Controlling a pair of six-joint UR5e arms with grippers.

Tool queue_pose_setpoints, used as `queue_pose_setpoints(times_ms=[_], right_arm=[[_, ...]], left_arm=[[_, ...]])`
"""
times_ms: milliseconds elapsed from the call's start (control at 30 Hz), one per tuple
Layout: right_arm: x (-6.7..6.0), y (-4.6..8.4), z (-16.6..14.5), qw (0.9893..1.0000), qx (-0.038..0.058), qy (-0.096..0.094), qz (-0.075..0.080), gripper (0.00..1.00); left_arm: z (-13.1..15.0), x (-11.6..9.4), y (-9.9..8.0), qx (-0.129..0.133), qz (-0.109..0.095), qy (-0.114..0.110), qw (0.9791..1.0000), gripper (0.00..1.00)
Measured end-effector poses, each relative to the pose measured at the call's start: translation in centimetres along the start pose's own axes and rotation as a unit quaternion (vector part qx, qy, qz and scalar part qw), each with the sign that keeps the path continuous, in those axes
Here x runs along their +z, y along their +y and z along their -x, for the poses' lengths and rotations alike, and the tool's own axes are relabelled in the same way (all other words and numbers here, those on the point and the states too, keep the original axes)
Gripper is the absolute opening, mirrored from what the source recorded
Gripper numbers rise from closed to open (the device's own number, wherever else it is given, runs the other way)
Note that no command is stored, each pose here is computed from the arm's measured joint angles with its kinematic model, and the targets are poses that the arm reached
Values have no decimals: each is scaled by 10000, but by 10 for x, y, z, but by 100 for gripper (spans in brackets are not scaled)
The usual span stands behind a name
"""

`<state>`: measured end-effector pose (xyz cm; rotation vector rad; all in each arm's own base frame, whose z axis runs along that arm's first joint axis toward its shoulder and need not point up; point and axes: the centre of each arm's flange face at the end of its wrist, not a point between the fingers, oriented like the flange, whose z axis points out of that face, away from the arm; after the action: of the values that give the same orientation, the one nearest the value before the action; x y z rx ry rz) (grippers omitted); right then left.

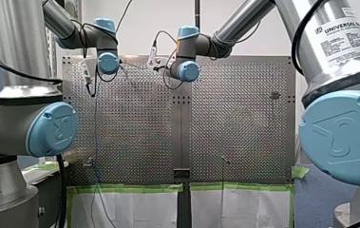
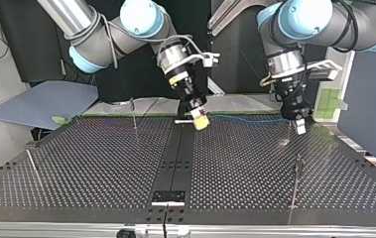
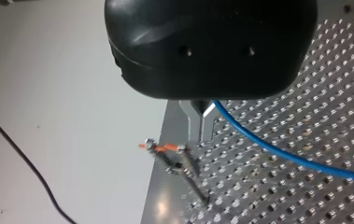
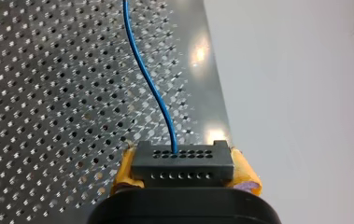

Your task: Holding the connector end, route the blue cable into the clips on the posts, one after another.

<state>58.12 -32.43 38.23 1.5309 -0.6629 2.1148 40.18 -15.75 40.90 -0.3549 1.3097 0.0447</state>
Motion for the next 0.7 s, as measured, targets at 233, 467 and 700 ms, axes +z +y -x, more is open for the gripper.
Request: queue_pose_setpoints(times_ms=[233, 467, 700], right_arm=[[17, 1, 2, 9999, 147, 38, -46, 0], [35, 0, 19, 9997, 182, -144, -50, 0], [49, -10, 7, 9996, 204, -103, -143, 0]], left_arm=[[35, 24, 12, -108, -47, -324, 9994, 0], [32, 47, 29, -60, 121, -334, 9993, 0], [36, 51, 29, -5, -21, -361, 9993, 0]])
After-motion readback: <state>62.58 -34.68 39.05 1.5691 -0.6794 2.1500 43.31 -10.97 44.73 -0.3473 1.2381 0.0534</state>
